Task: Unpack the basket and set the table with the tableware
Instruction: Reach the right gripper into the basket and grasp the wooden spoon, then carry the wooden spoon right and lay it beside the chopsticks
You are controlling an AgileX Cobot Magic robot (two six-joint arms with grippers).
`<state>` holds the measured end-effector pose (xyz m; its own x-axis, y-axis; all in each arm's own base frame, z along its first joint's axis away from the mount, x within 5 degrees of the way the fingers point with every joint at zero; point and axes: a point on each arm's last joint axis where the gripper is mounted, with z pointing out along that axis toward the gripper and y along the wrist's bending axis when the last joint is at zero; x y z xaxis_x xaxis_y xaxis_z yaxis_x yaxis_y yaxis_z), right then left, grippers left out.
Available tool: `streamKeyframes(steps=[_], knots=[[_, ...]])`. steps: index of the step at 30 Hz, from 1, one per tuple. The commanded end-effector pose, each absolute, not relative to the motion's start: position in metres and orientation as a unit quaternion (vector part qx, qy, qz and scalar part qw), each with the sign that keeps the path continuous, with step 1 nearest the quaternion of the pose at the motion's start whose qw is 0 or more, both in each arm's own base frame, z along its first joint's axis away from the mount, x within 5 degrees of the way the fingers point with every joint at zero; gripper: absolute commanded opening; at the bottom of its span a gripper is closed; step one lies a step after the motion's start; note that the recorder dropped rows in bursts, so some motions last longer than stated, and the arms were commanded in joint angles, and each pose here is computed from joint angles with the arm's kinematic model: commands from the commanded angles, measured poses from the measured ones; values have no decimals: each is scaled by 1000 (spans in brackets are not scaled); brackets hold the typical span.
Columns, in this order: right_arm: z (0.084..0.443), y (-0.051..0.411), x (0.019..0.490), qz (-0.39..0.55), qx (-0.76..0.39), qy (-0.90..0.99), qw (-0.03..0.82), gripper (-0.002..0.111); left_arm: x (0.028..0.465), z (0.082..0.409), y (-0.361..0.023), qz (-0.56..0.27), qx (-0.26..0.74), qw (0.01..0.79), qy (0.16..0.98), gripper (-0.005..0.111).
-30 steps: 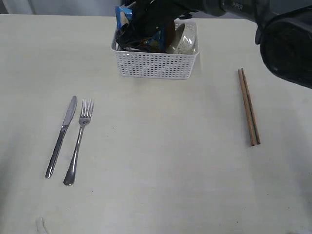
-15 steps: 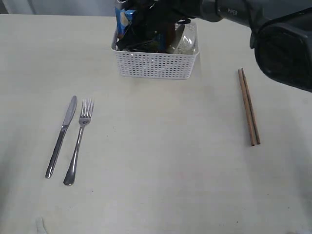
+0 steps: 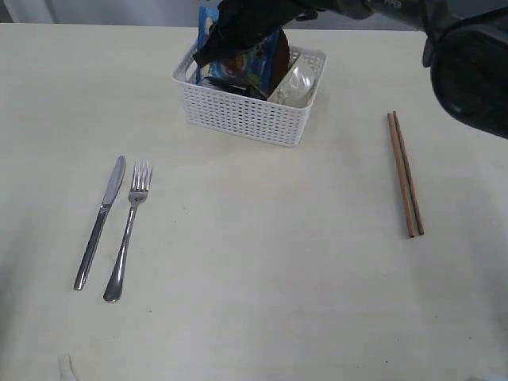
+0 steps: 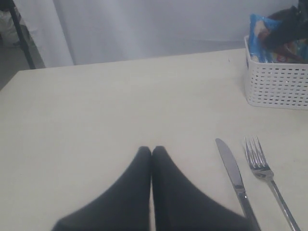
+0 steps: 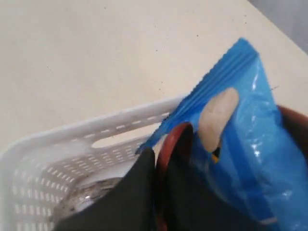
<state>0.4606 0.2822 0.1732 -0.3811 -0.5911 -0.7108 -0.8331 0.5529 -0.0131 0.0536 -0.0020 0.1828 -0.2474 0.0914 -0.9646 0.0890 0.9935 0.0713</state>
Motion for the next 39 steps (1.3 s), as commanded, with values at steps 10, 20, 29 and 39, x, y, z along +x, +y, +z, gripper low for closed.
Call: streamKeyframes(steps=[10, 20, 29, 39], knots=[[273, 271, 430, 202, -464, 783, 363, -1, 54, 182, -2, 0, 59, 611, 790, 0], [350, 245, 403, 167, -419, 798, 398, -1, 54, 182, -2, 0, 59, 611, 790, 0], [341, 167, 418, 78, -254, 916, 301, -1, 54, 182, -2, 0, 59, 611, 790, 0], [216, 31, 423, 52, 2, 984, 168, -1, 54, 182, -2, 0, 59, 611, 790, 0]])
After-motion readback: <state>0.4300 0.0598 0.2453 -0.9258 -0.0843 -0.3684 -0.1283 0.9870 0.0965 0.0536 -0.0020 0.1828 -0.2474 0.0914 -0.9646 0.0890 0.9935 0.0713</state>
